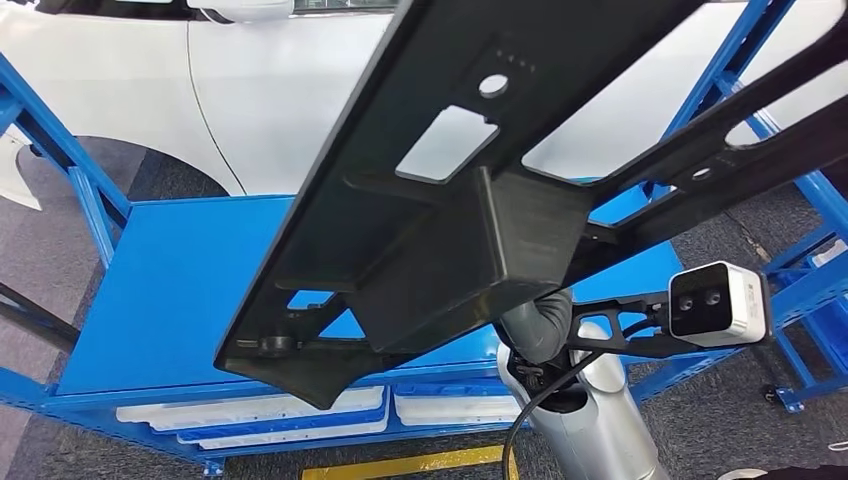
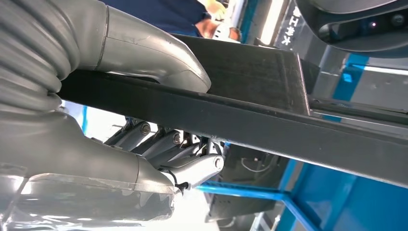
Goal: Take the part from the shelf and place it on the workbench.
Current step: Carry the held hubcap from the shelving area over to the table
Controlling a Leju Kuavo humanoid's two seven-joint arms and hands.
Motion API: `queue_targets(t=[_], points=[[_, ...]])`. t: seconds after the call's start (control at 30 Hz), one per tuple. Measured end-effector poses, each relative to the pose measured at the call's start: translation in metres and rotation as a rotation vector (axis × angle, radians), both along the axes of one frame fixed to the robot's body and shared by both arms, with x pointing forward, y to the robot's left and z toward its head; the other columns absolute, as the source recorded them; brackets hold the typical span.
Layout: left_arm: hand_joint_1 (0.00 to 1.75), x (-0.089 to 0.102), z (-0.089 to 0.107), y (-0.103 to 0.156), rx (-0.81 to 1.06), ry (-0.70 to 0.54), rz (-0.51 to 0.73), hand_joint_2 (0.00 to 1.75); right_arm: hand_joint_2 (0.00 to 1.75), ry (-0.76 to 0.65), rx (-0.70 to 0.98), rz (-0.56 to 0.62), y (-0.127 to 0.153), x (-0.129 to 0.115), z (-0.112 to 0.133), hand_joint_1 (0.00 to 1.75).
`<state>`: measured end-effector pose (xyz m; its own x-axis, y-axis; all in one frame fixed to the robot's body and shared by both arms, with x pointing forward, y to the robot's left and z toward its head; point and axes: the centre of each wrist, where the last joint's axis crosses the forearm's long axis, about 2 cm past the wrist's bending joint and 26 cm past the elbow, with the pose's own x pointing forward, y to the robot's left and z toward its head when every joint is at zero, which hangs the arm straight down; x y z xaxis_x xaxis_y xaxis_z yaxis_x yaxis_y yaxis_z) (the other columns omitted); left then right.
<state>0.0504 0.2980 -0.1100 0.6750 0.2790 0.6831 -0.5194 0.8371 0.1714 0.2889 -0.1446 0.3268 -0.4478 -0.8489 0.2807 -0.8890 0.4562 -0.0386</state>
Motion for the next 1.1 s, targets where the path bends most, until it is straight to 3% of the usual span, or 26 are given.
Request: queue_targets(t=[0.27,0.63,1.1], points=[[0.00,0.000,0.000,-0.001,-0.026,0.041,0.011,1.75,1.75,-0.009,-0.056,0.032,-0.006,0.006,0.000,1.75],[0.00,-0.007,-0.001,-0.013,-0.101,0.247,0.008,1.75,1.75,-0.043,-0.095,0.041,-0.016,0.011,0.006,1.75],[0.00,-0.008,0.000,-0.020,-0.093,0.264,0.010,1.75,1.75,-0.041,-0.099,0.018,-0.028,0.016,0.009,1.75]])
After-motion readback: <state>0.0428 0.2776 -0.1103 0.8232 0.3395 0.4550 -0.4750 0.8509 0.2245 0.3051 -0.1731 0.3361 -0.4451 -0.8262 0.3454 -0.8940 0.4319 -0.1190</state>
